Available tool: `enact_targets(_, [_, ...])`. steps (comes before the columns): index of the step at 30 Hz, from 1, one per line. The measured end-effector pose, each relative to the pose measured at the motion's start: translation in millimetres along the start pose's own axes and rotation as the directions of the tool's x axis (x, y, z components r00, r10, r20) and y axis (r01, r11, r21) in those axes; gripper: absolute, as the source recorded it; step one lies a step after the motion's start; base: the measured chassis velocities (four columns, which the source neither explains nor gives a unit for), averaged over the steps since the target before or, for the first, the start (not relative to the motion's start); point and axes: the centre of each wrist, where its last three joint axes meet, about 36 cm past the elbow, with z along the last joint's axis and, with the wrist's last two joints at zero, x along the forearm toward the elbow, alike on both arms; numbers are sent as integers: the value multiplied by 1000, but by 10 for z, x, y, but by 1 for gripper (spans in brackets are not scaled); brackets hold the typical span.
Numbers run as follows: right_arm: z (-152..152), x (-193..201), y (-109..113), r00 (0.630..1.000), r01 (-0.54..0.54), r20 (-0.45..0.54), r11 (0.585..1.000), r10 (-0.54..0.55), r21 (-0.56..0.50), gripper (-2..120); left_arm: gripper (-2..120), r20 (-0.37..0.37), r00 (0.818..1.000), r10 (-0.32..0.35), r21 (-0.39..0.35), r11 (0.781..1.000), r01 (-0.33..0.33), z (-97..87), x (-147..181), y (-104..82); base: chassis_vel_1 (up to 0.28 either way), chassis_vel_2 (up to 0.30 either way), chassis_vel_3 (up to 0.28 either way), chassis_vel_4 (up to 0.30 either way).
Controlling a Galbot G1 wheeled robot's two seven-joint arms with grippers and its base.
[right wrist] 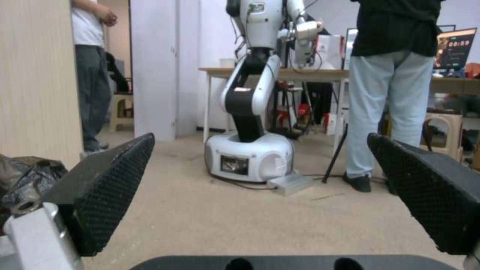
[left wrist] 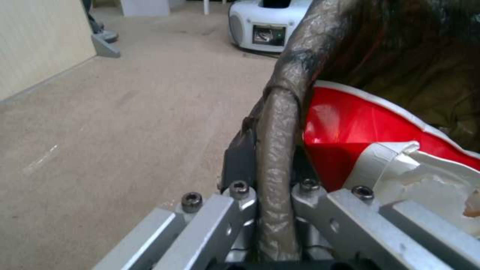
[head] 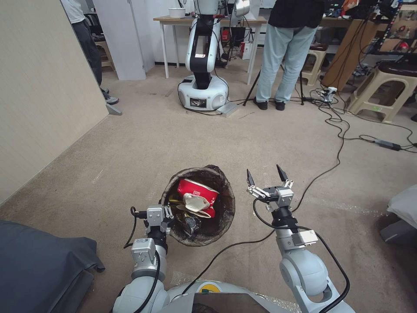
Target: Pick up the trash bin, then pick up the garbage from the floor and place it into the trash bin.
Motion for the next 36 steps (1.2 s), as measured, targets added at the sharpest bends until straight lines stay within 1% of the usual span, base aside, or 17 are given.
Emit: enact_targets(36, [65, 34, 38, 1000, 6, 3, 1000, -6, -2, 100, 0, 0, 1000, 0, 0, 1000, 0, 0, 0, 0, 0, 0, 0, 0])
